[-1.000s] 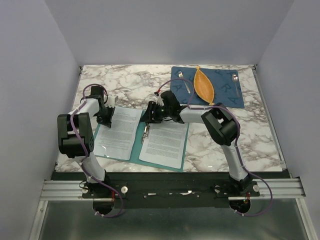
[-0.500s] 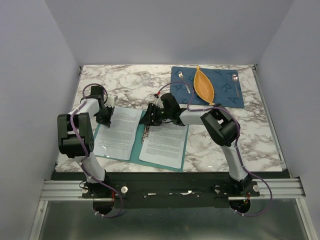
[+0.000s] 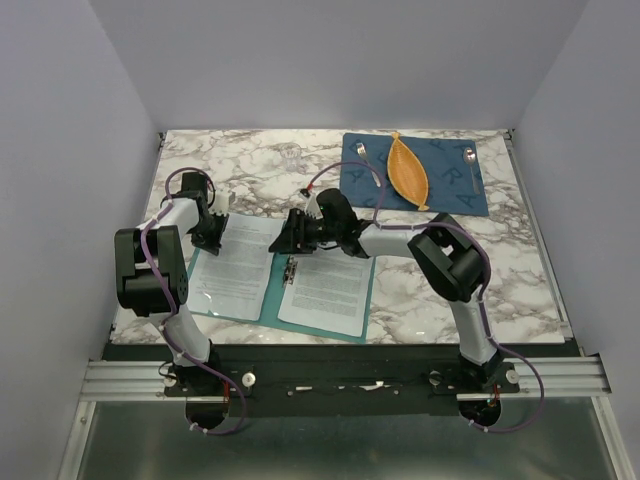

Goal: Put the files into the folder

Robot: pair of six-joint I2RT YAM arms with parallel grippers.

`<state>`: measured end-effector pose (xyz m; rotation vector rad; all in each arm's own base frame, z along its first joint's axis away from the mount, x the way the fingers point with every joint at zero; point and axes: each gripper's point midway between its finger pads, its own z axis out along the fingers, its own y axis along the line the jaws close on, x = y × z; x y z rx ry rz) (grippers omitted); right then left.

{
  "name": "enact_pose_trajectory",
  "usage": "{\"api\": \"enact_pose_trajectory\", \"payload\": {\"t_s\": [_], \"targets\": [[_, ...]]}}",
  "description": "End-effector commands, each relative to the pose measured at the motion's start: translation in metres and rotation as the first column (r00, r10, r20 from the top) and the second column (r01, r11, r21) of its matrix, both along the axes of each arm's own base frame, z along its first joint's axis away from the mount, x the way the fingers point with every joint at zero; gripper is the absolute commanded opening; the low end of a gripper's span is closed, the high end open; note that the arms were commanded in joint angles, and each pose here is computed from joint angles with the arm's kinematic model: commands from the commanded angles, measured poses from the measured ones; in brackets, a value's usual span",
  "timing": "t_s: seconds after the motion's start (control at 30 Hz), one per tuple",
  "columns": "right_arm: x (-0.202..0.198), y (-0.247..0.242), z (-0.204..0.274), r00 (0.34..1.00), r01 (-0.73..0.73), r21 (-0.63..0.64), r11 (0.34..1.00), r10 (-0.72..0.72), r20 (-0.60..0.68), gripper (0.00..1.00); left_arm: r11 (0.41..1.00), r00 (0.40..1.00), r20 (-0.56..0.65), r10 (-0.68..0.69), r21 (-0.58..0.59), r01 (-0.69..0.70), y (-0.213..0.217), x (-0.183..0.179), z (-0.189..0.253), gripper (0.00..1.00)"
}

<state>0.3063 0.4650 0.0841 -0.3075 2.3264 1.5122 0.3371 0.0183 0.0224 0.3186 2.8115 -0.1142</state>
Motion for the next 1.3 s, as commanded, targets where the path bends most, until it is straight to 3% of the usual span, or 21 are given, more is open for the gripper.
{"api": "enact_pose_trajectory", "payload": {"t_s": [0.0, 0.37, 0.53, 0.73, 0.83, 0.87, 0.9, 1.0, 1.03, 1.13, 1.2, 1.27], "targets": [[-0.018, 0.001, 0.011, 0.999, -0.031, 0.021, 0.999, 0.031, 0.014, 0.58, 0.999, 1.0, 0.011, -0.005, 0.044, 0.004, 0.009, -0.004, 0.005, 0.05], [-0.041, 0.002, 0.019, 0.999, -0.043, 0.032, 0.999, 0.043, 0.009, 0.56, 1.0, 0.999, 0.037, 0.0, 0.025, -0.001, 0.006, -0.002, 0.02, 0.05], [-0.035, 0.004, 0.04, 0.996, -0.051, 0.026, 0.998, 0.049, 0.074, 0.54, 0.999, 0.996, 0.093, 0.01, -0.042, -0.006, -0.007, 0.003, 0.062, 0.06], [-0.028, 0.005, 0.069, 0.982, -0.064, 0.037, 0.997, 0.057, 0.178, 0.5, 0.994, 0.976, 0.214, 0.033, -0.111, -0.01, -0.023, 0.002, 0.128, 0.14], [-0.027, -0.004, 0.1, 0.947, -0.055, 0.063, 0.997, 0.032, 0.32, 0.42, 0.993, 0.96, 0.268, 0.077, -0.112, -0.049, -0.024, -0.002, 0.153, 0.58], [-0.03, -0.008, 0.105, 0.934, -0.054, 0.06, 0.997, 0.029, 0.357, 0.4, 0.992, 0.958, 0.272, 0.089, -0.114, -0.06, -0.024, -0.002, 0.154, 0.93], [-0.031, -0.015, 0.124, 0.91, -0.029, 0.068, 0.997, -0.002, 0.415, 0.38, 0.991, 0.965, 0.246, 0.088, -0.125, -0.058, -0.026, -0.005, 0.149, 0.99], [-0.037, -0.026, 0.129, 0.852, -0.029, -0.026, 0.999, 0.039, 0.523, 0.29, 0.984, 0.986, 0.154, 0.066, -0.176, -0.038, -0.04, -0.007, 0.14, 0.98], [-0.036, -0.035, 0.13, 0.834, -0.011, -0.066, 0.998, 0.046, 0.55, 0.19, 0.987, 0.982, 0.175, 0.065, -0.159, -0.037, -0.04, -0.005, 0.144, 0.96], [-0.037, -0.058, 0.128, 0.815, 0.064, -0.107, 0.992, 0.01, 0.579, 0.01, 0.994, 0.913, 0.408, 0.018, -0.108, 0.029, -0.065, 0.002, 0.194, 0.9], [-0.036, -0.073, 0.123, 0.812, 0.126, -0.122, 0.985, -0.032, 0.583, 0.01, 0.994, 0.812, 0.584, 0.021, -0.1, 0.047, -0.073, 0.002, 0.233, 0.64], [-0.034, -0.09, 0.114, 0.829, 0.207, -0.129, 0.97, -0.103, 0.55, 0.01, 0.992, 0.747, 0.661, 0.072, -0.127, 0.017, -0.071, -0.003, 0.248, 0.45]]}}
